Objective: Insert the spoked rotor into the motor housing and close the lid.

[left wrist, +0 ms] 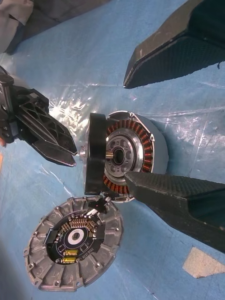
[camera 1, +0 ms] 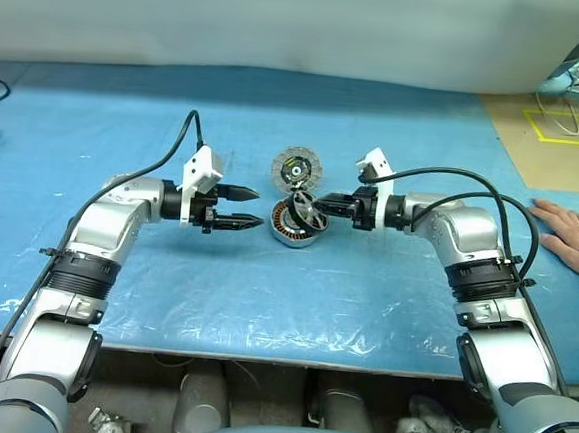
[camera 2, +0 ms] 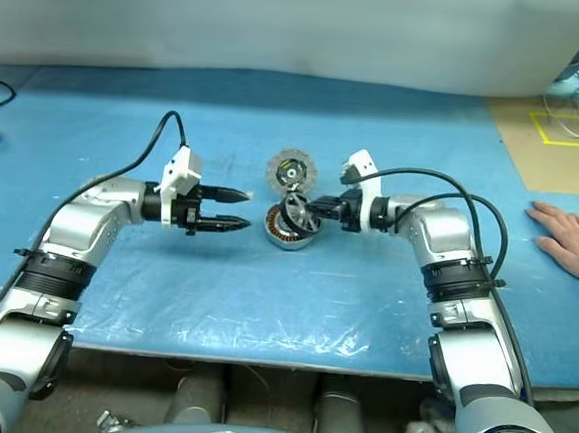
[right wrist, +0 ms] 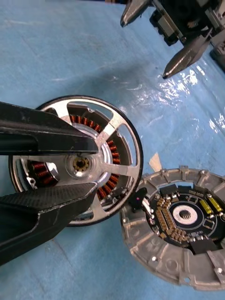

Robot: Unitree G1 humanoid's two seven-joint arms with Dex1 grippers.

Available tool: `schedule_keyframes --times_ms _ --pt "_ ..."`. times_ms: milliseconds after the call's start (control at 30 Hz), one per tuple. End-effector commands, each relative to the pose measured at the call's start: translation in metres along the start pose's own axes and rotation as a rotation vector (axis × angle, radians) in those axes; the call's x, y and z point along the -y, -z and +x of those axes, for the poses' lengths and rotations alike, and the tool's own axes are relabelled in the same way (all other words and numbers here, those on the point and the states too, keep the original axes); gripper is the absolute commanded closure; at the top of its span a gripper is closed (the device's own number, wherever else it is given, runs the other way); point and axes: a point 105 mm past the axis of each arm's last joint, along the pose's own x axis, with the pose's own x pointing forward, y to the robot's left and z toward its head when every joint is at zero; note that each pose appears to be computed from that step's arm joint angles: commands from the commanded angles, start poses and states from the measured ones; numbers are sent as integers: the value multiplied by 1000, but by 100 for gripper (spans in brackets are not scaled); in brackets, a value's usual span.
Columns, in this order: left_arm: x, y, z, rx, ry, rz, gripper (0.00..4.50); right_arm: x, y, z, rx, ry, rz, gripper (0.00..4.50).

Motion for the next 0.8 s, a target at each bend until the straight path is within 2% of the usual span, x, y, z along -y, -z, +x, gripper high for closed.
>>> schedule_keyframes --times_ms 33,133,333,567,800 --pt "-1 -5 -1 -1 1 39 153 -12 -20 -5 71 -46 -133 339" --pt "-1 -5 -1 0 1 40 153 -13 -22 -7 101 -53 -127 268" --pt "-2 -1 0 -12 3 44 153 -4 -17 -7 59 -9 -67 67" --pt "0 3 3 -29 5 62 153 4 -7 -1 14 37 -35 67" --pt "0 3 2 -22 -2 48 153 -13 -2 6 0 -25 -17 67"
